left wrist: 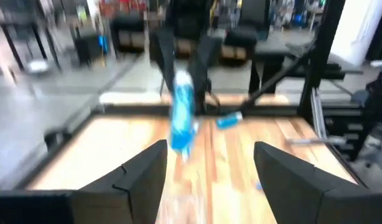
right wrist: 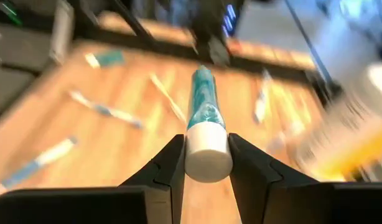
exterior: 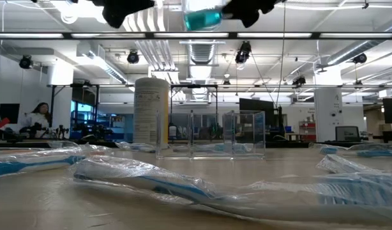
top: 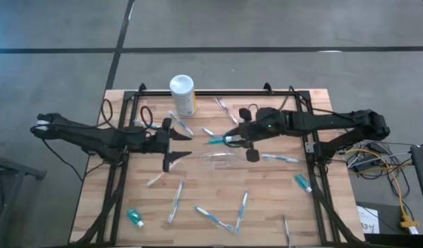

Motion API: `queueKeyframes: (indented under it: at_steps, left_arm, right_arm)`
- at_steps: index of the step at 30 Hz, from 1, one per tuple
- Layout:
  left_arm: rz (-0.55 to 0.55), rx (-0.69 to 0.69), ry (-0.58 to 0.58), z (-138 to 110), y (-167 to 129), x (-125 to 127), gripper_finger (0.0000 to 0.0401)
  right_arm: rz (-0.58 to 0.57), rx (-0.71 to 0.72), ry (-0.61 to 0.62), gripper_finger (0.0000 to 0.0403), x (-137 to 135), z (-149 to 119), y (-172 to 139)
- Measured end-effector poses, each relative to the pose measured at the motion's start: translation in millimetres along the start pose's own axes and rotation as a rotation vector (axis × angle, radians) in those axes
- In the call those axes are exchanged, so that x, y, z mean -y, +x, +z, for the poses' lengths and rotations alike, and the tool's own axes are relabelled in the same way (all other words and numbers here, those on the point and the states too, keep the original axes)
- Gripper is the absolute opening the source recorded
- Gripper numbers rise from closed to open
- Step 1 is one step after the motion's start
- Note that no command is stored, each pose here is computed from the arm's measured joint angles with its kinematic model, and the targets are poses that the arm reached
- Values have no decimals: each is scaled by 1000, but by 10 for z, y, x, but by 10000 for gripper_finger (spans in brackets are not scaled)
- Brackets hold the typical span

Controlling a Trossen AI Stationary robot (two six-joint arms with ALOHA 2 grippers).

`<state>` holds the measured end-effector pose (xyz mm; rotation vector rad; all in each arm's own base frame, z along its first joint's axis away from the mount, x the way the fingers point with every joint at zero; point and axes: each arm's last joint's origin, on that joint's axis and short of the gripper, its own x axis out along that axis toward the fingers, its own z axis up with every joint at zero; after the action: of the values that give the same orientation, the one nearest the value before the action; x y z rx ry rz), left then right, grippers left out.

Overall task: Pick & Place toothbrushing station
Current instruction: Put the blue mouthwash into the transparent organizer

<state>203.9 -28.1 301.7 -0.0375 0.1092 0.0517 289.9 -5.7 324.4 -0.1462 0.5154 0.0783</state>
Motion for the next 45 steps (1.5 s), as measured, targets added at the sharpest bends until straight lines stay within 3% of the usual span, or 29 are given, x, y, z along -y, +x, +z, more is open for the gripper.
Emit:
queueKeyframes:
  at_steps: [3, 6, 12, 14, 22, 30, 45]
  left_arm:
    - [29, -92, -49, -107, -44, -6, 230]
    - [57, -142, -53, -216, -47, 22, 192]
    - [75, -184, -32, -371, -53, 78, 45]
    - [91, -194, -29, -430, -68, 86, 12]
    - [129, -236, -48, -641, -105, 58, 24]
    - [127, -225, -59, -648, -171, 38, 16]
    - [122, -239, -55, -665, -241, 18, 12]
  right_arm:
    - [-43, -181, 9, 90, 36, 84, -1]
    - [-34, -311, 10, 90, 57, 182, 47]
    - [-29, -519, 32, 90, 96, 298, 278]
    - [-17, -594, 32, 90, 95, 320, 364]
    - [36, -771, 13, 90, -23, 442, 794]
    - [53, -872, 14, 90, -97, 551, 1080]
    - [60, -987, 20, 90, -156, 397, 1492]
